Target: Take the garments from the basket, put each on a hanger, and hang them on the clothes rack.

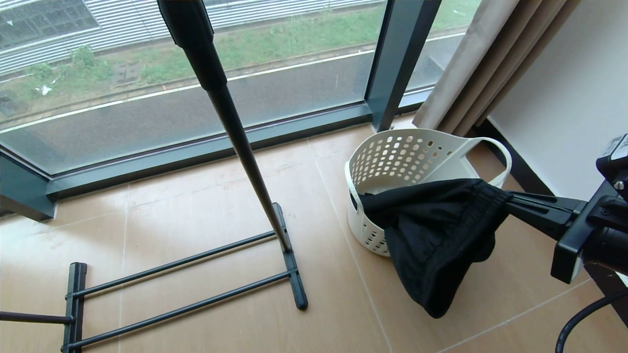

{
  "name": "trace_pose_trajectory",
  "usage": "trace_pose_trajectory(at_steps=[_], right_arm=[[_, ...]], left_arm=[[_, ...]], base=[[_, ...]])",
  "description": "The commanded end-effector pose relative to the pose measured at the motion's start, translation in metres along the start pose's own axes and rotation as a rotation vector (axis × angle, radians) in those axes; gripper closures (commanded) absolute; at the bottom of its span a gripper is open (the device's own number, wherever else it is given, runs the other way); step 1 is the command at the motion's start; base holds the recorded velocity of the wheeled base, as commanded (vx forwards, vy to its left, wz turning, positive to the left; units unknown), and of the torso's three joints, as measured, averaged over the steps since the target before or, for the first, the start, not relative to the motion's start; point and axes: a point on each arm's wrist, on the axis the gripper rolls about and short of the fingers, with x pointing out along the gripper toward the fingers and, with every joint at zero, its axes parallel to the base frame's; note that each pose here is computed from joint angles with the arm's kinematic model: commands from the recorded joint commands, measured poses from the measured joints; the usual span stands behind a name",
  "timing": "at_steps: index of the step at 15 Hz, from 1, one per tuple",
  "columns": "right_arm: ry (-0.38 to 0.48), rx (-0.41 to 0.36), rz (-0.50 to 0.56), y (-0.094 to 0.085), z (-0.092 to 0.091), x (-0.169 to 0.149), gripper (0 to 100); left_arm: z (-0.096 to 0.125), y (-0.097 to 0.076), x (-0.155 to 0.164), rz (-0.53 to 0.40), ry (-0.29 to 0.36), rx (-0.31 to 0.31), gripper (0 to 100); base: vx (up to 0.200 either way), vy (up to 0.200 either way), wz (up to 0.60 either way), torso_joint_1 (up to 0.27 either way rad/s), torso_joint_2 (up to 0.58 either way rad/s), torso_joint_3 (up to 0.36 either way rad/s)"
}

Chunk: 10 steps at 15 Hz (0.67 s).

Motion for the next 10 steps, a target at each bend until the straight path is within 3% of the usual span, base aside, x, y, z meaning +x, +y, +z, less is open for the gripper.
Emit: trace_pose_trajectory(at_steps=[1, 10], right_arm=[[0.004, 0.0, 0.003, 0.0003, -0.0006, 0.0014, 100], [0.006, 0.0, 0.002, 0.0004, -0.001, 0.0014, 100]], left_arm=[[0.0, 0.0, 0.0, 0.001, 0.0, 0.0, 0], [0.0, 0.0, 0.0, 0.001, 0.0, -0.002, 0]], base=[[0.0, 0.0, 0.0, 0.007, 0.0, 0.198], [0.0, 0.0, 0.0, -0.001, 0.0, 0.203]])
